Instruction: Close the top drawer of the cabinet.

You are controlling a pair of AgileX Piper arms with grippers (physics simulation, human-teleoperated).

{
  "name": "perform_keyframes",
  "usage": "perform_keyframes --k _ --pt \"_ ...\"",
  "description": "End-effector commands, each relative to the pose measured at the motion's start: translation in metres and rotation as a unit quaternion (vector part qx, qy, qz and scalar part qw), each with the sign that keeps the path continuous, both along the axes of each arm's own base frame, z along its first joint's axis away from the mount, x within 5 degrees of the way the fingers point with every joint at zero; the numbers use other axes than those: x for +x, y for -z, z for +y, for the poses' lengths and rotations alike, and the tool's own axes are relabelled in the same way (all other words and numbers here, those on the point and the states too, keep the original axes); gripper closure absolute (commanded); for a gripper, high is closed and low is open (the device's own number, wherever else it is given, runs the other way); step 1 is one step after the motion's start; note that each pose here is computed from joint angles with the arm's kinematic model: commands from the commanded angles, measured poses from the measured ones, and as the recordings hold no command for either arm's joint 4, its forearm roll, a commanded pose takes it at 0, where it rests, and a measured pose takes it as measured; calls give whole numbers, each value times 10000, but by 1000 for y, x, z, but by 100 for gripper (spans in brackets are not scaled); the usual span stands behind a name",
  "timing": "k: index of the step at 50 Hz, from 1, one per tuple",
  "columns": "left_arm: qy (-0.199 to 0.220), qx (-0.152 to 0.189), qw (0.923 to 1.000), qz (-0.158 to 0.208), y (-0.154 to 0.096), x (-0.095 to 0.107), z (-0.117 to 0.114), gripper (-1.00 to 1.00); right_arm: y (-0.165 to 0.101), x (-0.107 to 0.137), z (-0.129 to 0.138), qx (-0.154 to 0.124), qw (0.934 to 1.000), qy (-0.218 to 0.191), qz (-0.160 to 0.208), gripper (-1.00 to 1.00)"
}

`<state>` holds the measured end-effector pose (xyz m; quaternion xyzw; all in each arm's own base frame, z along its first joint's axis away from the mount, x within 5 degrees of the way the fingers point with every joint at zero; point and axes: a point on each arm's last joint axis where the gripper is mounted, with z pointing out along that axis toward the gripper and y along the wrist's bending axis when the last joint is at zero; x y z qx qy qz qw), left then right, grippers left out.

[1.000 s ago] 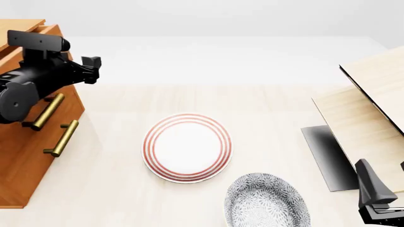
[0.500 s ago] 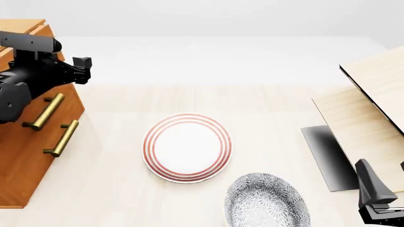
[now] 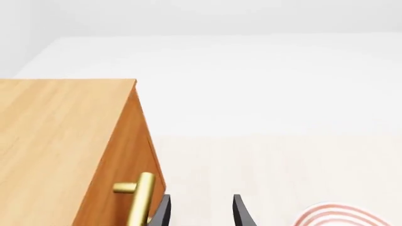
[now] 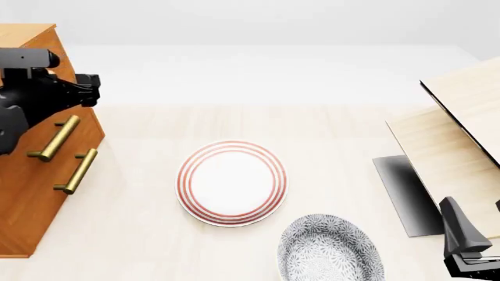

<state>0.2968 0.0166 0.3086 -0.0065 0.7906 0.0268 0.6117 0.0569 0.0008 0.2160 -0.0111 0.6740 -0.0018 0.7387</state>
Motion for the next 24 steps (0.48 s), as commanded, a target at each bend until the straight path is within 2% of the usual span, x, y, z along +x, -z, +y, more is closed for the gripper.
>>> perform_keyframes --k 1,24 --pt "-245 -182 9995 58 5 -1 11 -100 0 0 0 0 10000 0 0 -100" --pt "-535 -220 9983 97 12 3 28 -100 0 0 0 1 10000 0 -1 -100"
